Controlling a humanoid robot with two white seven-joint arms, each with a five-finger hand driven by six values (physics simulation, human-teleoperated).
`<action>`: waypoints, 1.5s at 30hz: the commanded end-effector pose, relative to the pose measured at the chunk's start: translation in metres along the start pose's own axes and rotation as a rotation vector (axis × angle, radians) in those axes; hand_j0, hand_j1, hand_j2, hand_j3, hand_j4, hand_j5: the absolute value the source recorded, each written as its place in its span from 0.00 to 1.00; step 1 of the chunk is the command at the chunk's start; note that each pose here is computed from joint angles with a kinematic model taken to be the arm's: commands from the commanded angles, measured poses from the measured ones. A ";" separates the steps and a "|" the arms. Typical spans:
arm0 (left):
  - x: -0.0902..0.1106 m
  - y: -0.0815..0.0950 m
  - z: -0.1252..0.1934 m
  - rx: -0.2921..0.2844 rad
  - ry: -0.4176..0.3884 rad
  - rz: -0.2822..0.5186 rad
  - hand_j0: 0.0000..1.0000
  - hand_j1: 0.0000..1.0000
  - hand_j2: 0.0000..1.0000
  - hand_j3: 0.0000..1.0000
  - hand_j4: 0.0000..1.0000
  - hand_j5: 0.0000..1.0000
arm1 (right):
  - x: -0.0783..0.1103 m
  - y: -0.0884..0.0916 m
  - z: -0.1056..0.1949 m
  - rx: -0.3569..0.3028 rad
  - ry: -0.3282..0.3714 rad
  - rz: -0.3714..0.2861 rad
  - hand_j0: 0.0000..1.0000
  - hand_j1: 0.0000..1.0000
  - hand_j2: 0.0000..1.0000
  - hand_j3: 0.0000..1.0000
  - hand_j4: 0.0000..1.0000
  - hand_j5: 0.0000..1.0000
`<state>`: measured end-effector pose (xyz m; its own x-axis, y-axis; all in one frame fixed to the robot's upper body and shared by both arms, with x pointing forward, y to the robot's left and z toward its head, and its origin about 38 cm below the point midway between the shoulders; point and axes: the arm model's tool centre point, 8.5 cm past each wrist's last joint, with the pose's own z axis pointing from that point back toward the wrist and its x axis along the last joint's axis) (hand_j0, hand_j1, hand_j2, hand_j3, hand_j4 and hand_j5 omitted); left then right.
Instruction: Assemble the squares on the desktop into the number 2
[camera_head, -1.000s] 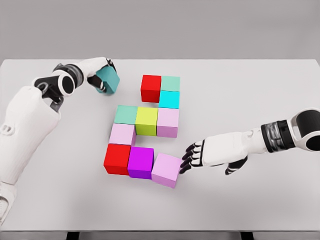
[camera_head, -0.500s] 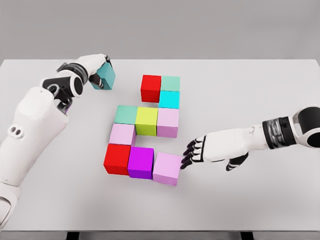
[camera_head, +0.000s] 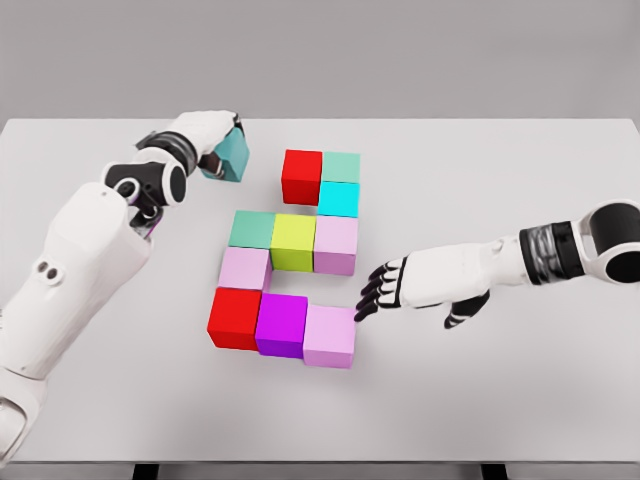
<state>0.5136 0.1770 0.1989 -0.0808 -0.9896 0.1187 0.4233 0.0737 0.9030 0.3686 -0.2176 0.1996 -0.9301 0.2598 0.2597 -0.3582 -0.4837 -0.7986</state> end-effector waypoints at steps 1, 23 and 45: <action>0.005 -0.002 -0.001 -0.002 -0.008 0.000 0.49 0.49 0.49 0.49 0.49 0.49 | -0.002 -0.002 0.001 -0.012 0.004 -0.011 1.00 1.00 1.00 1.00 1.00 1.00; 0.029 -0.011 -0.010 -0.035 0.009 0.076 0.51 0.51 0.51 0.51 0.51 0.51 | -0.050 0.075 0.205 -0.491 0.332 -0.633 1.00 1.00 1.00 1.00 1.00 1.00; 0.036 -0.019 -0.019 -0.067 0.018 0.086 0.53 0.53 0.53 0.53 0.53 0.53 | -0.048 0.064 0.143 -0.697 0.177 -0.578 1.00 1.00 1.00 1.00 1.00 1.00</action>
<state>0.5187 0.1384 0.1810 -0.0270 -0.9815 0.1896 0.4828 0.1533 0.8622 0.3801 -0.3882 0.2075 -0.5543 0.4762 0.6826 -0.5803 0.3668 -0.7271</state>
